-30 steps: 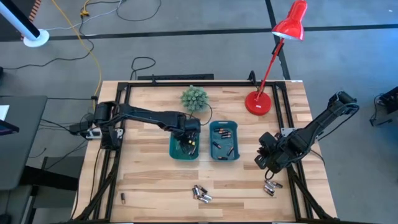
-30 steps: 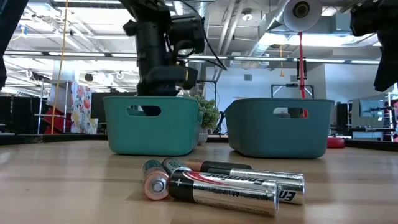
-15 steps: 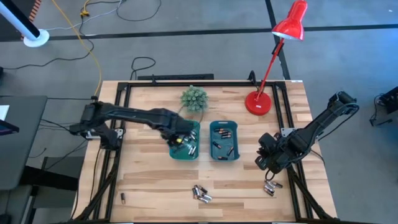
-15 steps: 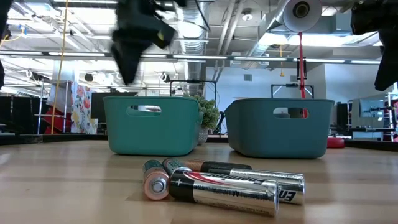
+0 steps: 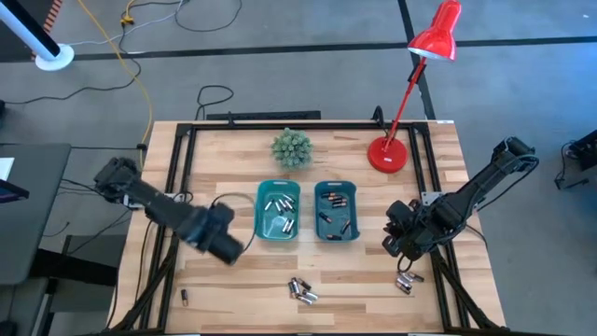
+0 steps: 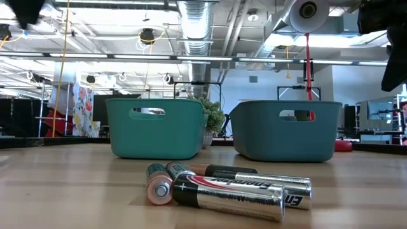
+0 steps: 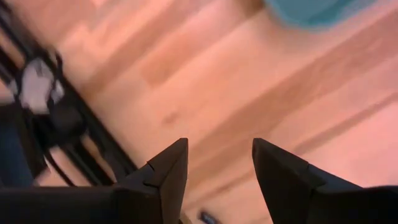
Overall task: Sort batteries
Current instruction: Put the black battery into the blue bin
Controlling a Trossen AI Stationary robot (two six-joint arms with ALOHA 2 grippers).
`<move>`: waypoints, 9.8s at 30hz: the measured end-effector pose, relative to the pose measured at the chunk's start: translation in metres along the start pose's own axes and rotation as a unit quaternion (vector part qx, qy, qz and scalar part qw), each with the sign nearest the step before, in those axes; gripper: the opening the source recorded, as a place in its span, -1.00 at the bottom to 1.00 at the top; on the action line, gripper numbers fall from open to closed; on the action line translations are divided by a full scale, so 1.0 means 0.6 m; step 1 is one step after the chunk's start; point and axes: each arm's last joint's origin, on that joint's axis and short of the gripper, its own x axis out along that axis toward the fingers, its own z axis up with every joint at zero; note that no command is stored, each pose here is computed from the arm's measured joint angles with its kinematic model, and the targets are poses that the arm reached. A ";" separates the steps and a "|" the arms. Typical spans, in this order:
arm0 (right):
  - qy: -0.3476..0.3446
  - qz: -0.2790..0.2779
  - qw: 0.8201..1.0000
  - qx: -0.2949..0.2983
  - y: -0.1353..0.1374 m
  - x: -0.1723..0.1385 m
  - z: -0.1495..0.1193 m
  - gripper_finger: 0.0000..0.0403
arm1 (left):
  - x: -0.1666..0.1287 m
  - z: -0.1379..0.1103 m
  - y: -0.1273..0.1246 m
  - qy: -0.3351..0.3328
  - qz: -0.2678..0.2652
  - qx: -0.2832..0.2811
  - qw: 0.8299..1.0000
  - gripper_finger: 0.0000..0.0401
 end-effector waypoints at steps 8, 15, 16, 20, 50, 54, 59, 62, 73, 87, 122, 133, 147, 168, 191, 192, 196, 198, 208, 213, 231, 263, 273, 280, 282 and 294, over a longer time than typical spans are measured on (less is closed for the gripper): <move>-0.004 0.016 0.999 -0.027 0.006 0.000 0.001 -0.54 | -0.006 -0.077 -0.004 0.033 0.001 -0.156 0.987 -0.13; -0.007 0.024 0.999 -0.037 0.009 0.000 0.002 -0.54 | 0.009 -0.131 -0.022 0.037 0.018 -0.168 0.985 -0.13; -0.007 0.026 0.999 -0.038 0.010 0.001 0.002 -0.54 | 0.014 -0.137 -0.026 0.047 0.031 -0.162 0.985 -0.13; -0.008 0.028 0.999 -0.037 0.011 0.001 0.002 -0.54 | 0.044 -0.159 -0.050 0.104 0.082 -0.107 0.985 -0.13; -0.044 0.101 0.993 0.043 0.035 0.006 0.034 -0.54 | 0.200 -0.248 -0.134 0.249 0.141 0.313 0.906 -0.13; -0.052 0.110 0.991 0.059 0.037 0.008 0.042 -0.54 | 0.199 -0.236 -0.130 0.251 0.159 0.309 0.903 -0.06; -0.056 0.115 0.989 0.069 0.038 0.009 0.047 -0.54 | 0.216 -0.221 -0.129 0.263 0.159 0.295 0.905 0.08; -0.058 0.118 0.989 0.070 0.039 0.008 0.048 -0.54 | 0.229 -0.213 -0.125 0.279 0.165 0.277 0.904 0.19; -0.058 0.117 0.989 0.064 0.039 0.008 0.048 -0.54 | 0.266 -0.198 -0.128 0.334 0.101 0.305 0.886 0.46; -0.058 0.115 0.990 0.053 0.038 0.009 0.047 -0.54 | 0.270 -0.198 -0.122 0.304 0.111 0.328 0.888 0.46; -0.062 0.129 0.986 0.082 0.043 0.008 0.051 -0.54 | 0.320 -0.244 -0.102 0.380 0.039 0.340 0.859 0.46; -0.063 0.133 0.985 0.085 0.044 0.008 0.052 -0.54 | 0.333 -0.246 -0.086 0.391 0.053 0.334 0.856 0.01; -0.064 0.135 0.985 0.083 0.044 0.008 0.052 -0.54 | 0.335 -0.245 -0.084 0.379 0.048 0.368 0.848 -0.80; -0.068 0.132 0.987 0.052 0.044 0.008 0.052 -0.54 | 0.200 -0.121 -0.083 0.082 -0.075 0.180 0.977 -0.80; -0.073 0.130 0.989 0.016 0.044 0.008 0.052 -0.54 | 0.121 0.279 -0.131 -0.261 -0.267 0.225 0.900 -0.80; -0.072 0.130 0.989 0.023 0.044 0.008 0.052 -0.54 | 0.120 0.300 -0.138 -0.263 -0.264 0.239 0.897 -0.80; -0.068 0.132 0.988 0.049 0.044 0.008 0.052 -0.54 | 0.126 0.369 -0.165 -0.263 -0.234 0.294 0.889 -0.80; -0.066 0.132 0.987 0.062 0.044 0.008 0.052 -0.54 | 0.136 0.392 -0.180 -0.248 -0.221 0.319 0.888 -0.80; -0.061 0.131 0.981 0.128 0.042 0.009 0.054 -0.54 | 0.211 0.425 -0.235 -0.186 -0.179 0.417 0.871 -0.80; -0.063 0.126 0.977 0.157 0.039 0.012 0.060 -0.54 | 0.231 0.424 -0.240 -0.171 -0.182 0.423 0.871 -0.76; -0.073 0.113 0.975 0.179 0.031 0.019 0.077 -0.54 | 0.223 0.434 -0.239 -0.204 -0.168 0.457 0.849 -0.12; 0.001 0.086 0.994 0.067 0.030 -0.006 -0.007 -0.54 | 0.058 0.325 -0.303 -0.285 -0.160 0.380 0.865 -0.12; 0.017 0.104 0.994 0.030 0.033 -0.024 -0.044 -0.54 | 0.104 0.215 -0.362 -0.295 -0.189 0.353 0.867 -0.12; 0.018 0.107 0.994 0.035 0.033 -0.026 -0.046 -0.54 | 0.091 0.147 -0.352 -0.349 -0.188 0.304 0.866 -0.12; 0.017 0.108 0.994 0.028 0.034 -0.026 -0.046 -0.54 | 0.075 0.133 -0.345 -0.368 -0.221 0.305 0.850 -0.12; 0.049 0.107 0.993 -0.016 0.034 -0.019 -0.038 -0.48 | 0.087 0.062 -0.249 -0.416 -0.330 0.291 0.796 -0.12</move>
